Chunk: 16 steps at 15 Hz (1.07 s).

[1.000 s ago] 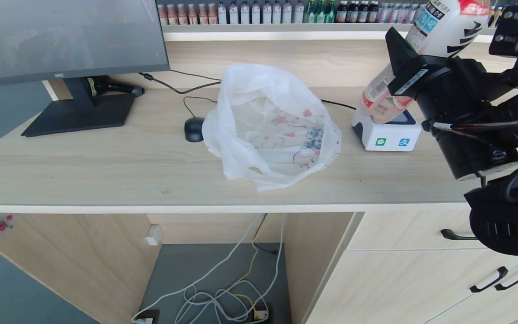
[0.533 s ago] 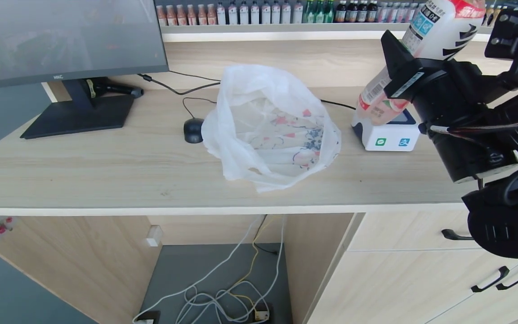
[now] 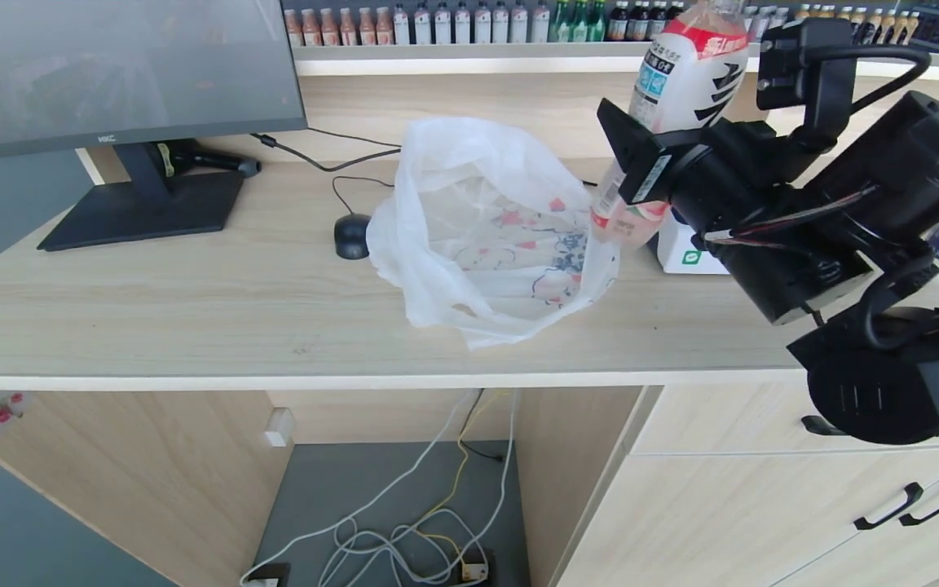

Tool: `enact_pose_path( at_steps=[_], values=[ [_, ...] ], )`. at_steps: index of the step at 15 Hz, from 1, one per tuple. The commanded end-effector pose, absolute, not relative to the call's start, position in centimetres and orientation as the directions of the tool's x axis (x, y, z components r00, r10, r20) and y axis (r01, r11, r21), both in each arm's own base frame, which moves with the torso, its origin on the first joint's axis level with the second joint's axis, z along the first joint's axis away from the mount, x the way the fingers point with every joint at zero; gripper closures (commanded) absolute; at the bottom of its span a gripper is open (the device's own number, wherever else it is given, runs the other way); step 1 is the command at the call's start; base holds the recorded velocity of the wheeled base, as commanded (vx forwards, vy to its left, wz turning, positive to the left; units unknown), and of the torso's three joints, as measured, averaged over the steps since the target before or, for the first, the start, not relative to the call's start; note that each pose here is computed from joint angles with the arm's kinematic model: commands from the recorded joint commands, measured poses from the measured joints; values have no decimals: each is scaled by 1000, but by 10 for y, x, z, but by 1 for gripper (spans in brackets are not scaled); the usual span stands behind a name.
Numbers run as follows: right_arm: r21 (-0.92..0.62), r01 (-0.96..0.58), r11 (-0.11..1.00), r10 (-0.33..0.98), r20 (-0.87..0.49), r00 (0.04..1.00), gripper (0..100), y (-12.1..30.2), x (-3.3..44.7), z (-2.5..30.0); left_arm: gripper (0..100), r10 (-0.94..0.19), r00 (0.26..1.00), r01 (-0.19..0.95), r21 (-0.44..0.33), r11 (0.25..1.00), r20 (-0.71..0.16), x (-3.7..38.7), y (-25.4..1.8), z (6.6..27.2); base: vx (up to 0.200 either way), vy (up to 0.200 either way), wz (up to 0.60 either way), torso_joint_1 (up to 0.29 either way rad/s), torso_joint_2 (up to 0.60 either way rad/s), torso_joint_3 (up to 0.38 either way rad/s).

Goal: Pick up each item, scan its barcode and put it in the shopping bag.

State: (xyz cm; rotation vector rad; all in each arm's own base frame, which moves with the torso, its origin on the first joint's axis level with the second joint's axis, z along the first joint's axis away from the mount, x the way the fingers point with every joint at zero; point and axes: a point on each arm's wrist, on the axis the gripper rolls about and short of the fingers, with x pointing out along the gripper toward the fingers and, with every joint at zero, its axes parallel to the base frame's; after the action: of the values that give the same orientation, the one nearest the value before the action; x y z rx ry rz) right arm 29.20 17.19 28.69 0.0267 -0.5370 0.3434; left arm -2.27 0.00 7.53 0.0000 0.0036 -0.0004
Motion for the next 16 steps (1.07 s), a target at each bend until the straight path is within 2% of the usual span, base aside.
enact_pose_path(
  at_steps=[1, 4, 9, 16],
  values=[
    [-87, -335, 938, 333, 494, 803, 100, 192, 309, 291, 0, 0, 1000, 0, 0, 1000, -3, -23, 0, 75, 0, 0, 0, 0, 0, 0],
    [-95, -361, 928, 361, 473, 804, 100, 211, 324, 278, 0, 0, 1000, 0, -2, 1000, -3, -23, 0, 75, 0, 0, 0, 0, 0, 0],
    [-100, -465, 879, 455, 462, 761, 100, 269, 320, 282, 0, 0, 1000, 0, 0, 1000, -3, -23, 0, 75, 0, 0, 0, 0, 0, 0],
    [-100, -469, 877, 457, 473, 753, 100, 288, 343, 288, 0, 0, 1000, 0, 0, 1000, -3, -23, 0, 75, 0, 0, 0, 0, 0, 0]
  ],
)
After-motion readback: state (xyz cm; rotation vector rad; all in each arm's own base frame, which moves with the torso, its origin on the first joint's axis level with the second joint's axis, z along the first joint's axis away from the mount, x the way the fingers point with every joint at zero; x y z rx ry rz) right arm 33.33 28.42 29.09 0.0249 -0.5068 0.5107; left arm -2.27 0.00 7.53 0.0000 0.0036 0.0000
